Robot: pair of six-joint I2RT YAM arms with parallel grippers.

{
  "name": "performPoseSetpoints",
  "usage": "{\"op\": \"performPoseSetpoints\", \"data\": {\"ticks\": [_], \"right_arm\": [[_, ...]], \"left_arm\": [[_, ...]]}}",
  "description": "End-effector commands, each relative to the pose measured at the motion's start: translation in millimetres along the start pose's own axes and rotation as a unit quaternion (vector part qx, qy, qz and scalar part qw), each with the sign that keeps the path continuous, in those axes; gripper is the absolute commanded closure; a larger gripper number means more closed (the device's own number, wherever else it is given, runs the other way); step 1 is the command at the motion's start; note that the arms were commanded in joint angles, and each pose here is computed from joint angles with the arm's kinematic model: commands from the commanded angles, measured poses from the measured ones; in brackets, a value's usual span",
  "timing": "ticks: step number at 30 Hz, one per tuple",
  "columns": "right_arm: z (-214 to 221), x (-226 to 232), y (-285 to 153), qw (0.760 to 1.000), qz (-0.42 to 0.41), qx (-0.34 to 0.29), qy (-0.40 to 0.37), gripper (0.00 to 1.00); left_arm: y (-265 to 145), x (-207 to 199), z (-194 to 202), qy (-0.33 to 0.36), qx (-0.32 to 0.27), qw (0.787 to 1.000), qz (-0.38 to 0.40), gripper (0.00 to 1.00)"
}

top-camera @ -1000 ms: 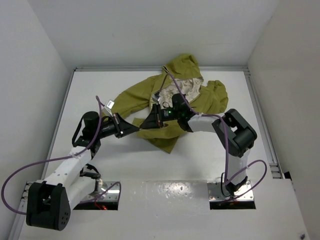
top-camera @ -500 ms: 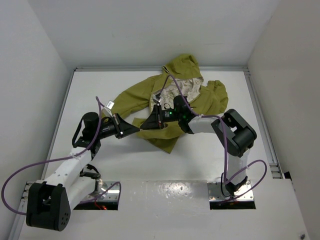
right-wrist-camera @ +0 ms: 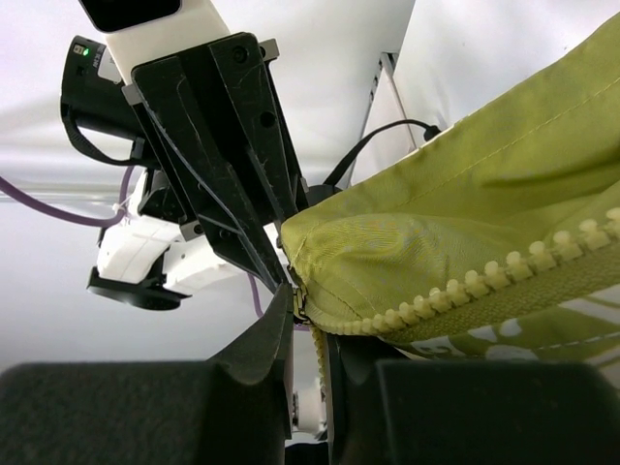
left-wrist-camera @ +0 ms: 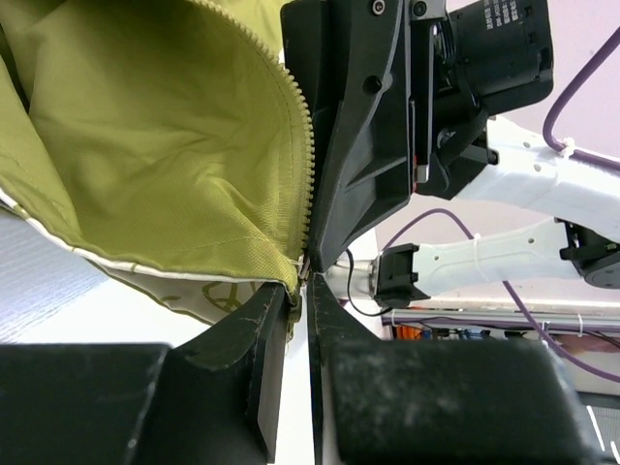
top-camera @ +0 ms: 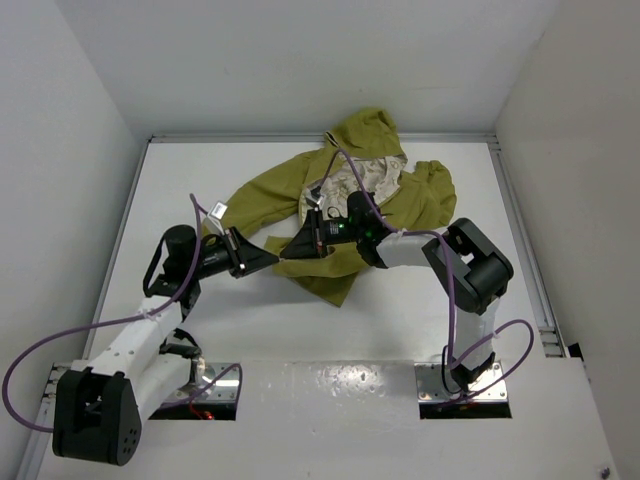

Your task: Zip up the jacket

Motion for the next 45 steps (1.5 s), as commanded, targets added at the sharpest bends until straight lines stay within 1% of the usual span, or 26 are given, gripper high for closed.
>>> {"op": "performPoseSetpoints", "data": {"ticks": [1,7,12,16,19,20,21,23,24,26,27,30,31,35,37,43,44,45], "right_arm": [[3,19,2,0.999,-0.033,0.019,-0.036,1.00],[-2,19,1,0.999,-0.034,0.008,-0.029,1.00],[-3,20,2,0.999,-0.033,0.007,-0.025,1.00],[-4,18,0,0.999,-0.032,0.005,-0.021,1.00],[-2,19,0,0.999,-0.034,0.007,-0.024,1.00],[-1,19,1,0.999,-0.035,0.010,-0.025,1.00],[0,19,2,0.999,-0.036,0.013,-0.026,1.00],[4,21,3,0.999,-0.039,0.023,-0.029,0.90],[7,22,4,0.998,-0.042,0.032,-0.032,0.85],[10,23,5,0.998,-0.044,0.038,-0.036,0.81],[12,23,6,0.998,-0.044,0.041,-0.036,0.81],[15,24,8,0.997,-0.048,0.046,-0.040,0.77],[16,24,8,0.997,-0.049,0.048,-0.039,0.74],[18,24,10,0.996,-0.051,0.053,-0.040,0.74],[20,25,10,0.996,-0.053,0.059,-0.043,0.76],[22,25,8,0.995,-0.054,0.065,-0.042,0.76],[23,26,8,0.995,-0.055,0.066,-0.043,0.78],[22,25,7,0.995,-0.055,0.065,-0.043,0.83]], "left_arm": [[-4,8,5,0.004,-0.001,1.000,-0.017,0.81],[-5,6,7,0.009,0.006,1.000,-0.009,0.81],[-6,5,9,0.013,0.012,1.000,-0.003,0.72],[-6,5,10,0.010,0.014,1.000,-0.005,0.72],[-6,5,9,0.018,0.012,1.000,-0.003,0.84],[-6,5,9,0.018,0.012,1.000,-0.003,0.92],[-5,5,7,0.024,0.006,1.000,-0.003,0.95],[-5,2,4,0.026,0.000,1.000,0.003,1.00],[-4,4,4,0.017,0.002,1.000,0.001,1.00],[-4,2,3,0.017,-0.001,1.000,0.004,1.00],[-4,2,3,0.017,-0.001,1.000,0.004,1.00],[-3,1,0,0.021,-0.003,1.000,0.006,1.00],[-3,1,0,0.021,-0.003,1.000,0.006,1.00],[-3,1,0,0.021,-0.003,1.000,0.006,1.00],[-3,1,0,0.021,-0.003,1.000,0.006,1.00],[-3,2,-1,0.021,-0.006,1.000,0.003,1.00],[-3,3,-2,0.020,-0.010,1.000,0.000,1.00],[-3,3,-2,0.020,-0.010,1.000,0.000,1.00]]}}
Point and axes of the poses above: each gripper's point midway between its finger pads, its own y axis out along the fingers, its own x axis along the line the jaws close on, z = x × y, the point moved 7 cm from there along -y, back along the fingers, and after that the axes turned 7 degrees about y, right-handed, at the moved point
